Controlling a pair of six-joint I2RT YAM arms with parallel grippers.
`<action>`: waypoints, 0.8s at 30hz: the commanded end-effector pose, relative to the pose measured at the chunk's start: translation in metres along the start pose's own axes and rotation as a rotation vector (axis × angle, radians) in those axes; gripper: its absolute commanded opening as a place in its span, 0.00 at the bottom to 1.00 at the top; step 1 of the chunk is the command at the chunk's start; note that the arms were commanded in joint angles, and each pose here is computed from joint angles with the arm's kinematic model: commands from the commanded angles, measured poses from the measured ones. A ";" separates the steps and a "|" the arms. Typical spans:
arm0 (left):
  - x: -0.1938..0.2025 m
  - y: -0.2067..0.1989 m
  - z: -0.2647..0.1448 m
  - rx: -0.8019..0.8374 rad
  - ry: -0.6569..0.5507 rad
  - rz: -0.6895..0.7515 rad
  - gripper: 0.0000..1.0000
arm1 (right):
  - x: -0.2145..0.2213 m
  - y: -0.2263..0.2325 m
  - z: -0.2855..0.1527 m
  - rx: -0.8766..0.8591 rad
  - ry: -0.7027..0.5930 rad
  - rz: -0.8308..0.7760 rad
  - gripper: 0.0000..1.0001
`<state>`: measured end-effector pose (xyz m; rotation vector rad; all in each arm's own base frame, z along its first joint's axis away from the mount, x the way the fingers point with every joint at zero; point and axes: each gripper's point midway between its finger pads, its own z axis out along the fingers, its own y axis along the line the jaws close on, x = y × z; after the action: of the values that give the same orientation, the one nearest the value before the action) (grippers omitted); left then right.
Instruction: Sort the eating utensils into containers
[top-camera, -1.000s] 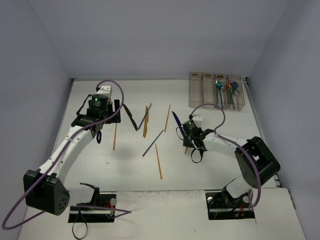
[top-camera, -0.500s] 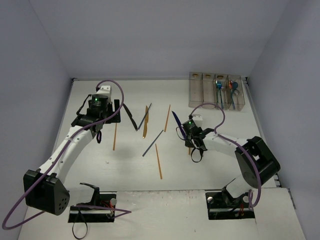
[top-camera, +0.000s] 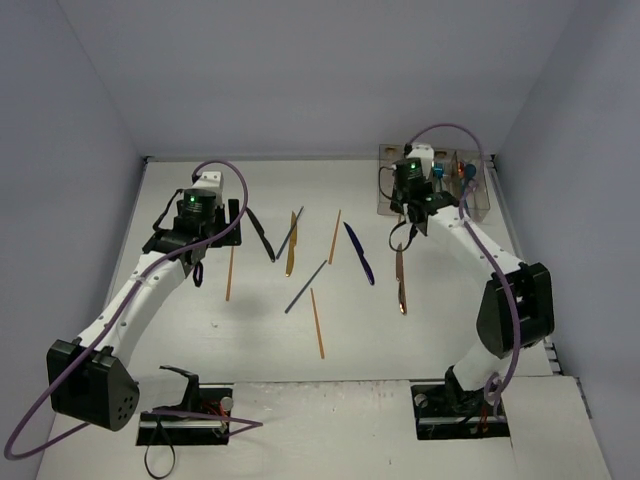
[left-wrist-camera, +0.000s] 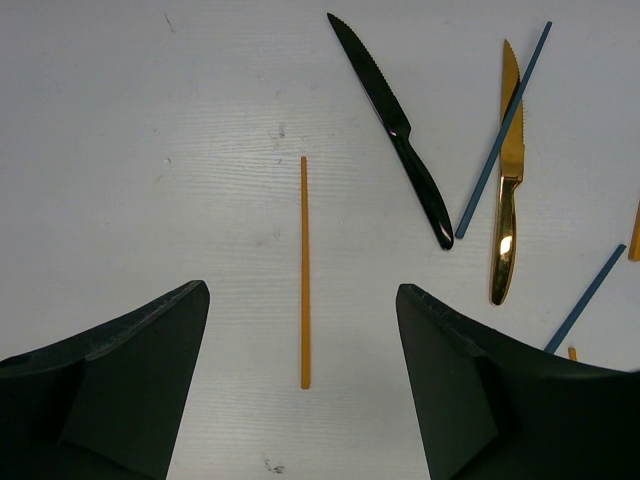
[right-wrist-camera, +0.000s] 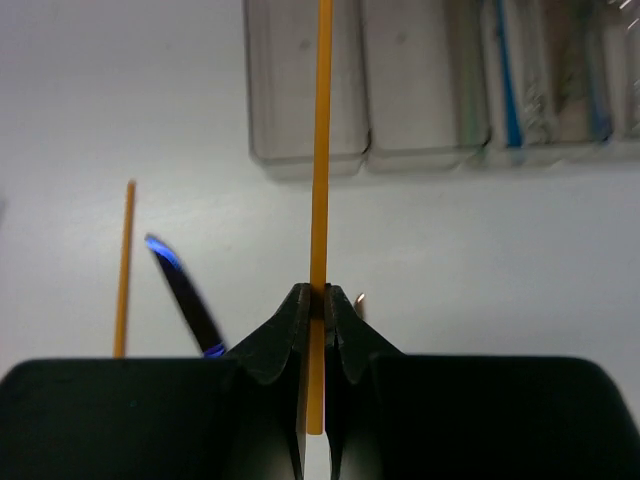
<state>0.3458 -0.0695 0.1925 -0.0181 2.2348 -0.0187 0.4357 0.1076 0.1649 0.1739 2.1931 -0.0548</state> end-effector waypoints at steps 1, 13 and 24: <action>-0.031 -0.002 -0.012 0.010 -0.096 -0.018 0.73 | -0.047 -0.023 0.035 0.030 -0.046 -0.099 0.00; -0.031 0.004 -0.014 -0.017 -0.104 -0.006 0.73 | -0.082 -0.047 0.141 -0.034 -0.057 -0.178 0.00; -0.029 -0.001 -0.012 0.006 -0.090 -0.004 0.73 | -0.069 -0.057 0.163 -0.026 -0.029 -0.211 0.26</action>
<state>0.3459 -0.0674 0.1929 -0.0191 2.2327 -0.0048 0.5810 0.0252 0.0752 -0.0622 2.3007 -0.1563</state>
